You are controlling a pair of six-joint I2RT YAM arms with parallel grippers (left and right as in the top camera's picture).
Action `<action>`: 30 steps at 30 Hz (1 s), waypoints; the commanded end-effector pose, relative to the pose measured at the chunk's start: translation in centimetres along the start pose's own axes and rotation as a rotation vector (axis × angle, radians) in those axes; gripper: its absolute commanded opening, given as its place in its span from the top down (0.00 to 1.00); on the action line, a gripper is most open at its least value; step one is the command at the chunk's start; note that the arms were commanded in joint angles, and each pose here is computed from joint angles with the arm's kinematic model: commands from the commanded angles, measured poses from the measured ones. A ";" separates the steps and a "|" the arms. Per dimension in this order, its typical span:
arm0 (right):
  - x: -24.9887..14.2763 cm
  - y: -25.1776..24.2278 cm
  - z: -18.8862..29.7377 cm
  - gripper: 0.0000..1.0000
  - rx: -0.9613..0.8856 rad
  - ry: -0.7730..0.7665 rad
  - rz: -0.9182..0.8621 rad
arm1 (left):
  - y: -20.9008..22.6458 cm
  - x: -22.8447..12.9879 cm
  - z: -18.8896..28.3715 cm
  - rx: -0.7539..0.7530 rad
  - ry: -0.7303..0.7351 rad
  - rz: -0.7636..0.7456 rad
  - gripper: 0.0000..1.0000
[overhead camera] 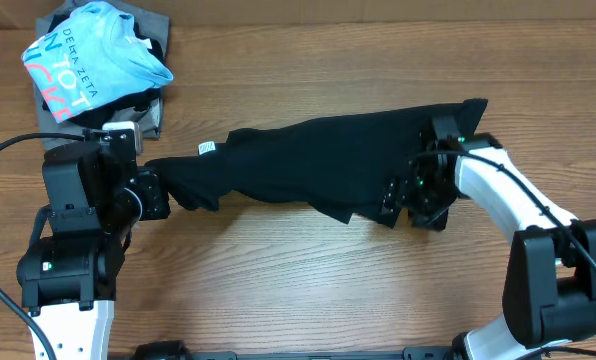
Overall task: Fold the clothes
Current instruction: 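Pull the grippers apart to stretch the shirt horizontally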
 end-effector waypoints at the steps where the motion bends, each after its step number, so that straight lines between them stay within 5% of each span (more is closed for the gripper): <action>1: 0.1 0.2 -0.5 0.25 0.030 -0.044 -0.012 | 0.0 0.5 0.3 -0.001 -0.016 0.020 0.96; 19: 0.9 0.7 -3.9 0.46 -0.040 -0.078 -0.027 | 0.1 0.2 0.3 0.003 -0.003 0.017 0.96; 24: 0.7 0.2 -4.5 0.72 -0.078 -0.065 -0.043 | 0.1 0.2 0.3 0.003 -0.003 0.017 0.96; 26: 0.7 0.1 -4.5 0.96 -0.090 -0.069 -0.060 | 0.1 0.2 0.3 0.003 -0.004 0.017 0.96; 30: 0.7 0.0 -3.9 0.96 -0.090 -0.068 -0.074 | -0.2 0.3 0.5 -0.012 -0.006 0.016 0.96</action>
Point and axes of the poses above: each gripper's point midway between its finger pads, its own z axis back along the fingers, its own y axis along the line the jaws close on, x = y × z, the point moved 4 cm from there along z, back along the fingers, and after that the axes turned 13 degrees about z, right-handed, at the moved point
